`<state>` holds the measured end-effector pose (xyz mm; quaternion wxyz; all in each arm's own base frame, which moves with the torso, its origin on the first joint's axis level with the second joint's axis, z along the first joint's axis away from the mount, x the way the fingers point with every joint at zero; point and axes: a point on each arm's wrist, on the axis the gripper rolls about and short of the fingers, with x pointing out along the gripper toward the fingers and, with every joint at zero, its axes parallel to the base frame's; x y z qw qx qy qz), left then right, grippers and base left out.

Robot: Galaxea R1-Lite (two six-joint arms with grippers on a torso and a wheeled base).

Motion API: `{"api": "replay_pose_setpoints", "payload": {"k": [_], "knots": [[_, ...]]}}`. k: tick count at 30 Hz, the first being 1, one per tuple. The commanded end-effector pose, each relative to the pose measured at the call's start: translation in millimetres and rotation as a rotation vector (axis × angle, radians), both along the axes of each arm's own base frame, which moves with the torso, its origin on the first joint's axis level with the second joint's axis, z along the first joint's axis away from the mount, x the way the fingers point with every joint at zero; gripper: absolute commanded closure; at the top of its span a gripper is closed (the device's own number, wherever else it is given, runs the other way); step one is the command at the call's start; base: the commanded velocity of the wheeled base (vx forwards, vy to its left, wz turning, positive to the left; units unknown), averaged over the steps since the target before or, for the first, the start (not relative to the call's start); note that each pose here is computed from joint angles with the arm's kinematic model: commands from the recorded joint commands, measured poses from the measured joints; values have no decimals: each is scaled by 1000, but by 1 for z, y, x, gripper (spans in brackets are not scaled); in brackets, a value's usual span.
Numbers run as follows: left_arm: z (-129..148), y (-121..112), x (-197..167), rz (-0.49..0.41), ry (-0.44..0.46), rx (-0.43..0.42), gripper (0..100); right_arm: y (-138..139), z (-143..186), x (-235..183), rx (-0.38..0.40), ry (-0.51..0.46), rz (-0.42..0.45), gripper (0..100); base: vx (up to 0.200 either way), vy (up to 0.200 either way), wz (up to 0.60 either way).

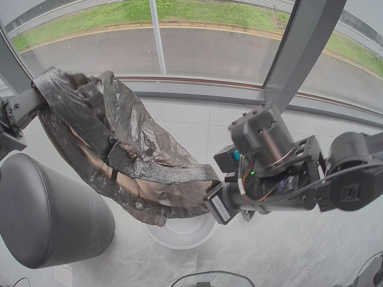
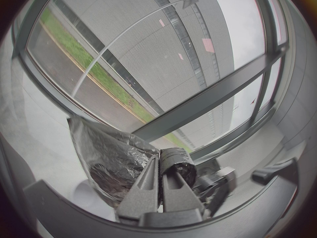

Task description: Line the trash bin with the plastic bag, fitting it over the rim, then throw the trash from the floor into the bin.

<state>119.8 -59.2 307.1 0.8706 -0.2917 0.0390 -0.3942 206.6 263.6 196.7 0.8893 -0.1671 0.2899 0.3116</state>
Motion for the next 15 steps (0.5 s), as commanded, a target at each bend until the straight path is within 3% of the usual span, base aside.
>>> {"api": "replay_pose_setpoints", "payload": {"k": [1,4,6,13,15], "knots": [[-59,-1,32,315,-47,403,100,-76,104,-13,94,217,-10,100,0,0,0],[-62,1,27,316,-50,389,100,-81,110,-13,102,232,-9,100,0,0,0],[-67,3,16,278,-12,335,100,-91,124,-17,136,273,11,100,0,0,0],[-84,3,-6,114,217,214,100,-103,144,-20,185,395,20,100,0,0,0],[-85,4,-8,99,242,206,100,-104,146,-19,190,412,23,100,0,0,0]]}}
